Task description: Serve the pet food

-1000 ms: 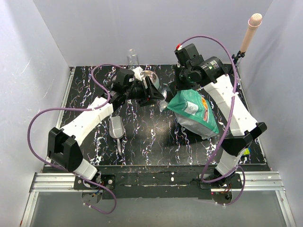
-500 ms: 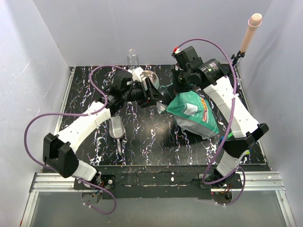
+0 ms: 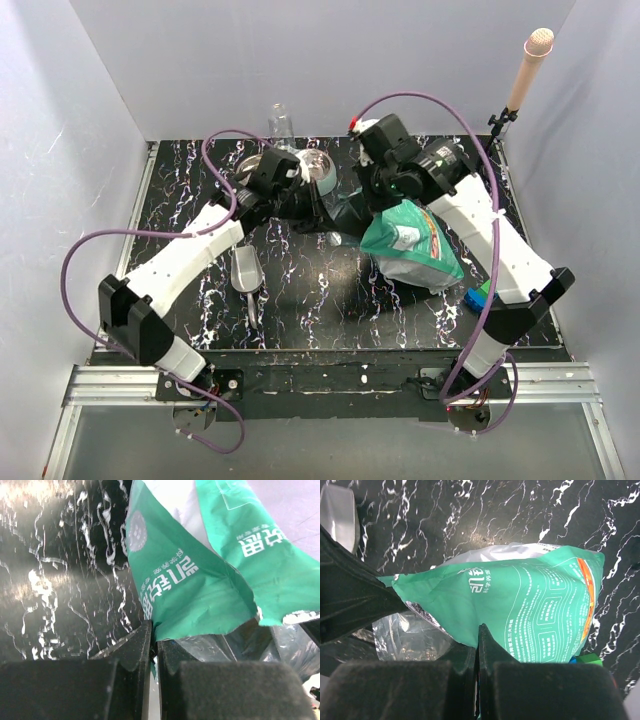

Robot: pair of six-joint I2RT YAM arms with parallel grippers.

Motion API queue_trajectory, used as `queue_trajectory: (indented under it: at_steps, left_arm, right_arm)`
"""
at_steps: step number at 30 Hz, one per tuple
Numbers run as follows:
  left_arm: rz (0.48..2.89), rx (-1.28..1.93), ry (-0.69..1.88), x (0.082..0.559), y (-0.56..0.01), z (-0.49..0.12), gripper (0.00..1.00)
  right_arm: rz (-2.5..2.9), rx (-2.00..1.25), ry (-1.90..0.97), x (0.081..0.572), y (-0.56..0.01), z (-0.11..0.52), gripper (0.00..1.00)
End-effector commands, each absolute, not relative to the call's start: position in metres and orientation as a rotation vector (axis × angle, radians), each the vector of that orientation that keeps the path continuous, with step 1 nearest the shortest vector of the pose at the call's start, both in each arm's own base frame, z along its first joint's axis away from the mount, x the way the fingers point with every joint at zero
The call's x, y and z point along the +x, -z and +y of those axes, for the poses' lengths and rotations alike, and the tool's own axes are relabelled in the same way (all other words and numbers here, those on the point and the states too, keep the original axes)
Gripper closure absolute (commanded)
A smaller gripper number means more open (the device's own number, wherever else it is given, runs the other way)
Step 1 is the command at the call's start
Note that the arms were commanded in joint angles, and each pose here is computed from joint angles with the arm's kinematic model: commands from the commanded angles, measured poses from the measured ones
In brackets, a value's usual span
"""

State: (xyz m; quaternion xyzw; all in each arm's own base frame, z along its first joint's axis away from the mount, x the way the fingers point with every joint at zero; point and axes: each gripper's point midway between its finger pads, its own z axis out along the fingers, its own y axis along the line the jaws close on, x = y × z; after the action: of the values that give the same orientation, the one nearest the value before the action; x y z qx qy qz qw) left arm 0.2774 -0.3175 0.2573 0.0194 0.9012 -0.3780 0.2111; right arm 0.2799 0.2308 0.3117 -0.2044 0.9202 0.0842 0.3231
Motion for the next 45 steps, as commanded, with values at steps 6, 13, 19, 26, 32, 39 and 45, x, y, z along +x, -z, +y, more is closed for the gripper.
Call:
queue_trajectory:
  at_steps: [6, 13, 19, 26, 32, 39, 45]
  left_arm:
    - [2.475, -0.238, 1.055, 0.231, -0.278, -0.255, 1.00]
    - [2.269, -0.054, 1.304, 0.200, -0.305, -0.252, 0.40]
    - [2.260, -0.172, 1.014, 0.197, -0.287, -0.202, 0.44]
    - [2.550, -0.382, 1.195, 0.208, -0.185, -0.251, 0.57]
    - [2.647, -0.432, 1.261, 0.231, -0.134, -0.308, 0.68]
    - [2.638, -0.346, 1.475, 0.238, -0.112, -0.404, 0.69]
    - [2.561, -0.183, 1.416, 0.303, -0.107, -0.455, 0.68]
  right_arm:
    - [2.310, -0.691, -0.055, 0.242, -0.303, 0.258, 0.99]
    - [2.115, -0.827, -0.449, 0.204, -0.302, 0.275, 0.99]
    - [2.171, -0.910, -0.450, 0.179, -0.283, 0.251, 0.99]
    - [2.223, -0.831, -0.506, 0.165, -0.269, 0.240, 0.99]
    - [2.369, -0.627, -0.444, 0.179, -0.256, 0.234, 0.99]
    - [2.394, -0.497, -0.437, 0.191, -0.260, 0.222, 0.99]
    - [2.478, -0.391, -0.388, 0.196, -0.243, 0.198, 0.99]
